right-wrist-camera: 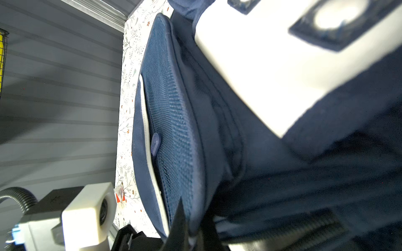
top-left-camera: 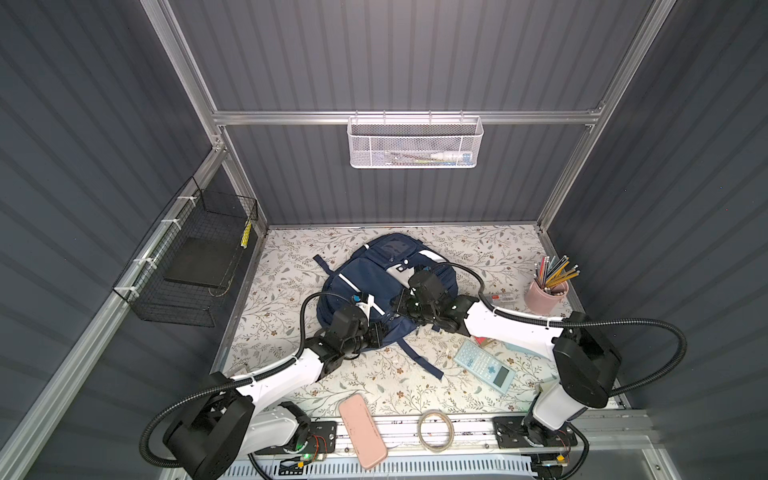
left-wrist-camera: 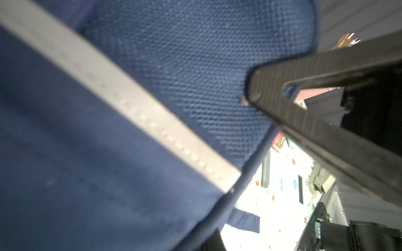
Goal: Pack the student bag
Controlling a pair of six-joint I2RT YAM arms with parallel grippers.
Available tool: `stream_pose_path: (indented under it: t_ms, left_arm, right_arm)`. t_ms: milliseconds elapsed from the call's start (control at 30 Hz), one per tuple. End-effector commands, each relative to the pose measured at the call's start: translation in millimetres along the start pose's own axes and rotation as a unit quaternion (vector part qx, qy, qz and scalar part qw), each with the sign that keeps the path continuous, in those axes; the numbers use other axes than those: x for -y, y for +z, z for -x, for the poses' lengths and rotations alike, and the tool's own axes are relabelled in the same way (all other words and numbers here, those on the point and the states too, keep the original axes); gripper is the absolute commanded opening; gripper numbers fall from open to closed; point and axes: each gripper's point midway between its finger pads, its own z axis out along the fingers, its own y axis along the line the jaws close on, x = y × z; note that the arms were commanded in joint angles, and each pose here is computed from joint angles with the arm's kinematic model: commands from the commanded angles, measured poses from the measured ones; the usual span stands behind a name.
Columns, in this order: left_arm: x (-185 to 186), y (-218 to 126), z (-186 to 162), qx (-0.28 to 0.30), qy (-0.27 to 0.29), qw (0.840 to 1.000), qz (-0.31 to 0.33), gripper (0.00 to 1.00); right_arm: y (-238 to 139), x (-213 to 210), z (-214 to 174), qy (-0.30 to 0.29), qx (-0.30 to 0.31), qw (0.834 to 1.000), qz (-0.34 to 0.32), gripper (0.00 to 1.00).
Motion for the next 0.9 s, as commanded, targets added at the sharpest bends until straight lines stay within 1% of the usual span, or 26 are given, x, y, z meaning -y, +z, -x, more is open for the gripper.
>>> stream_pose_path:
  t_ms: [0, 33, 67, 100, 133, 167, 333, 433, 533, 667, 800, 867]
  left_arm:
    - [-17.3, -10.6, -0.5, 0.001, -0.01, 0.999, 0.049, 0.0]
    - [-19.6, -12.9, 0.2, 0.005, -0.005, 0.998, 0.055, 0.01]
    - [-23.0, -14.7, 0.5, 0.006, 0.002, 0.998, 0.066, 0.14]
    - [-24.0, -15.2, 1.6, 0.008, 0.01, 0.998, 0.069, 0.3]
    - [-26.2, -15.0, 3.1, 0.011, 0.018, 0.997, 0.076, 0.37]
    - [-27.9, -14.3, 3.8, 0.015, 0.023, 0.997, 0.079, 0.39]
    - [-13.7, -6.9, 15.9, 0.039, 0.041, 0.997, 0.043, 0.41]
    - [-12.2, -2.2, 20.4, 0.04, 0.042, 0.997, 0.044, 0.46]
    - [-8.0, 4.6, 22.5, 0.043, 0.037, 0.998, 0.029, 0.46]
    - [5.2, 14.7, 26.5, 0.048, 0.031, 0.998, -0.011, 0.45]
    - [8.1, 17.5, 32.8, 0.053, 0.032, 0.998, -0.011, 0.45]
    - [10.0, 16.0, 40.0, 0.066, 0.035, 0.997, -0.009, 0.42]
  right_arm:
    - [-19.6, -37.2, 13.9, -0.017, 0.025, 0.998, 0.063, 0.0]
    - [-19.4, -38.7, 13.2, -0.017, 0.023, 0.997, 0.066, 0.0]
    - [-18.4, -39.8, 12.7, -0.017, 0.02, 0.997, 0.069, 0.0]
    - [-18.4, -42.3, 12.3, -0.018, 0.019, 0.997, 0.073, 0.0]
    - [-17.5, -44.5, 11.3, -0.018, 0.016, 0.997, 0.077, 0.0]
    - [-17.3, -45.9, 10.7, -0.018, 0.014, 0.997, 0.08, 0.0]
    - [-17.7, -51.6, 8.0, -0.02, 0.01, 0.996, 0.085, 0.0]
    - [-17.3, -53.1, 5.5, -0.02, 0.007, 0.996, 0.088, 0.0]
    - [-17.6, -55.3, 4.6, -0.022, 0.006, 0.996, 0.09, 0.0]
    - [-15.6, -59.2, -1.0, -0.026, -0.001, 0.995, 0.093, 0.0]
    - [-13.3, -56.6, -5.9, -0.023, -0.007, 0.995, 0.092, 0.0]
    - [-11.1, -54.6, -8.2, -0.02, -0.009, 0.996, 0.091, 0.0]
